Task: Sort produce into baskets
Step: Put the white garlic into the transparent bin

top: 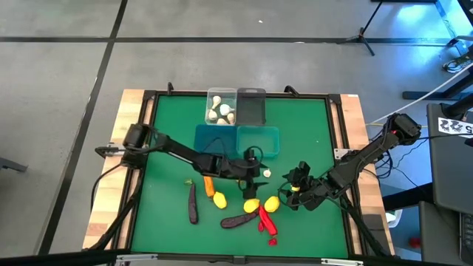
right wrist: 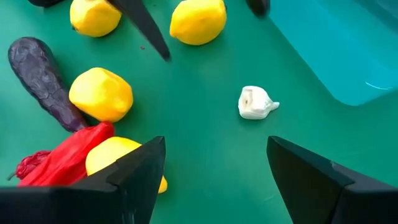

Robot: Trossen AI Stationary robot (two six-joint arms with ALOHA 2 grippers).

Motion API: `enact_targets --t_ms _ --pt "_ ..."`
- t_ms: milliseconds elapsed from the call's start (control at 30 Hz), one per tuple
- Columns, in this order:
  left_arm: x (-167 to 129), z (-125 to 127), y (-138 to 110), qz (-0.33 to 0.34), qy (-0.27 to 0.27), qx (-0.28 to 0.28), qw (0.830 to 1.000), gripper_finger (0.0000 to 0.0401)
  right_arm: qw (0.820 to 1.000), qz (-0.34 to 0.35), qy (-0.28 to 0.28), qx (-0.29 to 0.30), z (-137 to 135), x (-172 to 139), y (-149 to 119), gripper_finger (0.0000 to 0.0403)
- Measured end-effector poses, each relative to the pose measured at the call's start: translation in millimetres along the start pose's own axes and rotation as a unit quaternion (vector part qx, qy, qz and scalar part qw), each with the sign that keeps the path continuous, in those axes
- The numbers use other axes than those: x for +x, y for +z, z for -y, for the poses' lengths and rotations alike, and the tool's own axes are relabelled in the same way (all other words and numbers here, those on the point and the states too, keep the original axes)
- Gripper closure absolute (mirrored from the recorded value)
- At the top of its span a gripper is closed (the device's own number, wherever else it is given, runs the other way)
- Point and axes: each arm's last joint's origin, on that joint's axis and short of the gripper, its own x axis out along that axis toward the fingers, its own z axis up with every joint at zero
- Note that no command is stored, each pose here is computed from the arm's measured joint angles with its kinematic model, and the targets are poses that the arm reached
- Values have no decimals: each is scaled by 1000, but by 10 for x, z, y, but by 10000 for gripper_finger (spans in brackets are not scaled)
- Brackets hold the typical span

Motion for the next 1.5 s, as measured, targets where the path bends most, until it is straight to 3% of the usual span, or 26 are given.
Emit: enact_targets --t_ms 233,467,867,1200,1367,1500 --pt "219 -1 -226 14 5 13 1000 115 1000 -4 3 0 -2 0 -2 123" --pt "377 -197 -395 3 15 -7 1000 115 1000 -4 3 0 -2 0 -3 123" --pt "416 -246 -408 -22 -9 3 1000 115 1000 -5 1 -2 2 2 -7 123" --pt "417 -259 -424 -35 16 9 999 122 1000 -4 2 -1 0 1 -5 123" --pt "420 -93 -308 -56 15 20 998 145 1000 -4 2 -1 0 2 -5 123" --pt "395 102 -99 -35 55 64 996 153 1000 -4 2 -1 0 2 -5 123"
